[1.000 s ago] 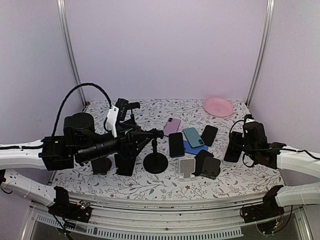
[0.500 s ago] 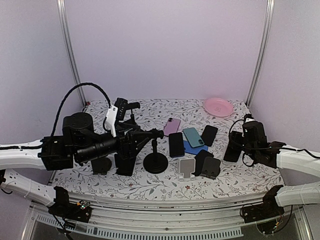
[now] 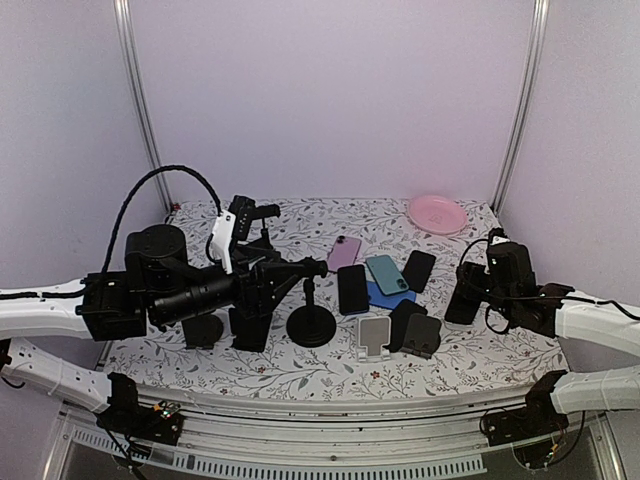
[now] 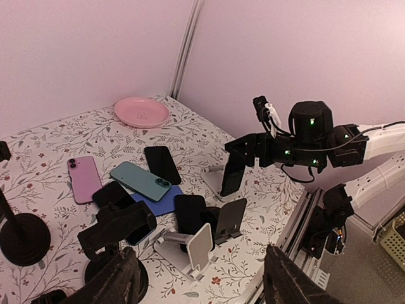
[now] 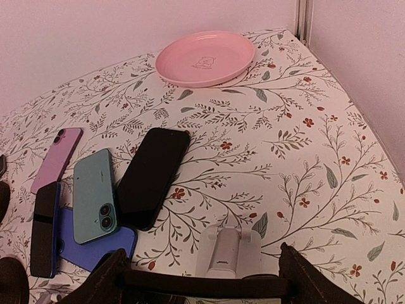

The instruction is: Place the phone on the phone stand

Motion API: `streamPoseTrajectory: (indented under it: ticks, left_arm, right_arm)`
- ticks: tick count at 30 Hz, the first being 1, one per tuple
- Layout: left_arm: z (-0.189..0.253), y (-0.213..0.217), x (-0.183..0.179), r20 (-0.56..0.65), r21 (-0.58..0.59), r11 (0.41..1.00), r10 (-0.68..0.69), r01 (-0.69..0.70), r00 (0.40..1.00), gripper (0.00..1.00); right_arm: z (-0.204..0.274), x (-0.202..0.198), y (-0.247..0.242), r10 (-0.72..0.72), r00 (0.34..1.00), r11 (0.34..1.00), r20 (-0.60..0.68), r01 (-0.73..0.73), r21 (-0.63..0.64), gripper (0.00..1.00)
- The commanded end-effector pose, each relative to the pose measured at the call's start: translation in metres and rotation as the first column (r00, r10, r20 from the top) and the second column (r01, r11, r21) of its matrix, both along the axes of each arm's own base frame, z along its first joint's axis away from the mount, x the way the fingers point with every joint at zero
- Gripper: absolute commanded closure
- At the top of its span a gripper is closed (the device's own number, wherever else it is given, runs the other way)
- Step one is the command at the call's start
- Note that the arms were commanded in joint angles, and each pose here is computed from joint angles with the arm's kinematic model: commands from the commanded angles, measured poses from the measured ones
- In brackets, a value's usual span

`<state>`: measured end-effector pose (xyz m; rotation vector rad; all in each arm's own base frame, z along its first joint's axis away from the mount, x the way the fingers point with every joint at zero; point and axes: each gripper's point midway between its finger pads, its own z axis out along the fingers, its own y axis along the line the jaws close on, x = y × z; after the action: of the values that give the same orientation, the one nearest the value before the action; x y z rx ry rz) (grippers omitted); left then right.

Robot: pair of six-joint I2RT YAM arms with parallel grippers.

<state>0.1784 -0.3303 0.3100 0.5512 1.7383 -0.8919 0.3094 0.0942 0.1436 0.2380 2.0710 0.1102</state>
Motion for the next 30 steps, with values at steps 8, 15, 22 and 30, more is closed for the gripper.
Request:
streamPoseTrajectory:
  ticks: [8,15,22,30]
  left_arm:
    - [-0.001,0.003,0.001,-0.003,-0.011,1.0,0.0,0.0,1.0,0.33]
    - [-0.001,0.004,0.001,-0.001,-0.013,1.0,0.002,-0.002,1.0,0.33]
    - [0.0,0.003,0.001,0.0,-0.012,1.0,0.0,0.0,1.0,0.33]
    - [0.0,0.004,0.002,0.001,-0.013,1.0,0.002,-0.002,1.0,0.33]
  right_arm:
    - [0.01,0.004,-0.008,-0.038,0.997,0.999,0.067,0.039,-0.019,0.6]
    - [0.004,0.004,-0.007,-0.033,0.997,0.999,0.064,0.035,-0.027,0.6]
    - [0.0,0.002,-0.006,-0.047,0.998,0.997,0.048,0.05,-0.064,0.6]
    - [-0.001,0.001,-0.004,-0.053,0.997,0.996,0.054,0.057,-0.073,0.6]
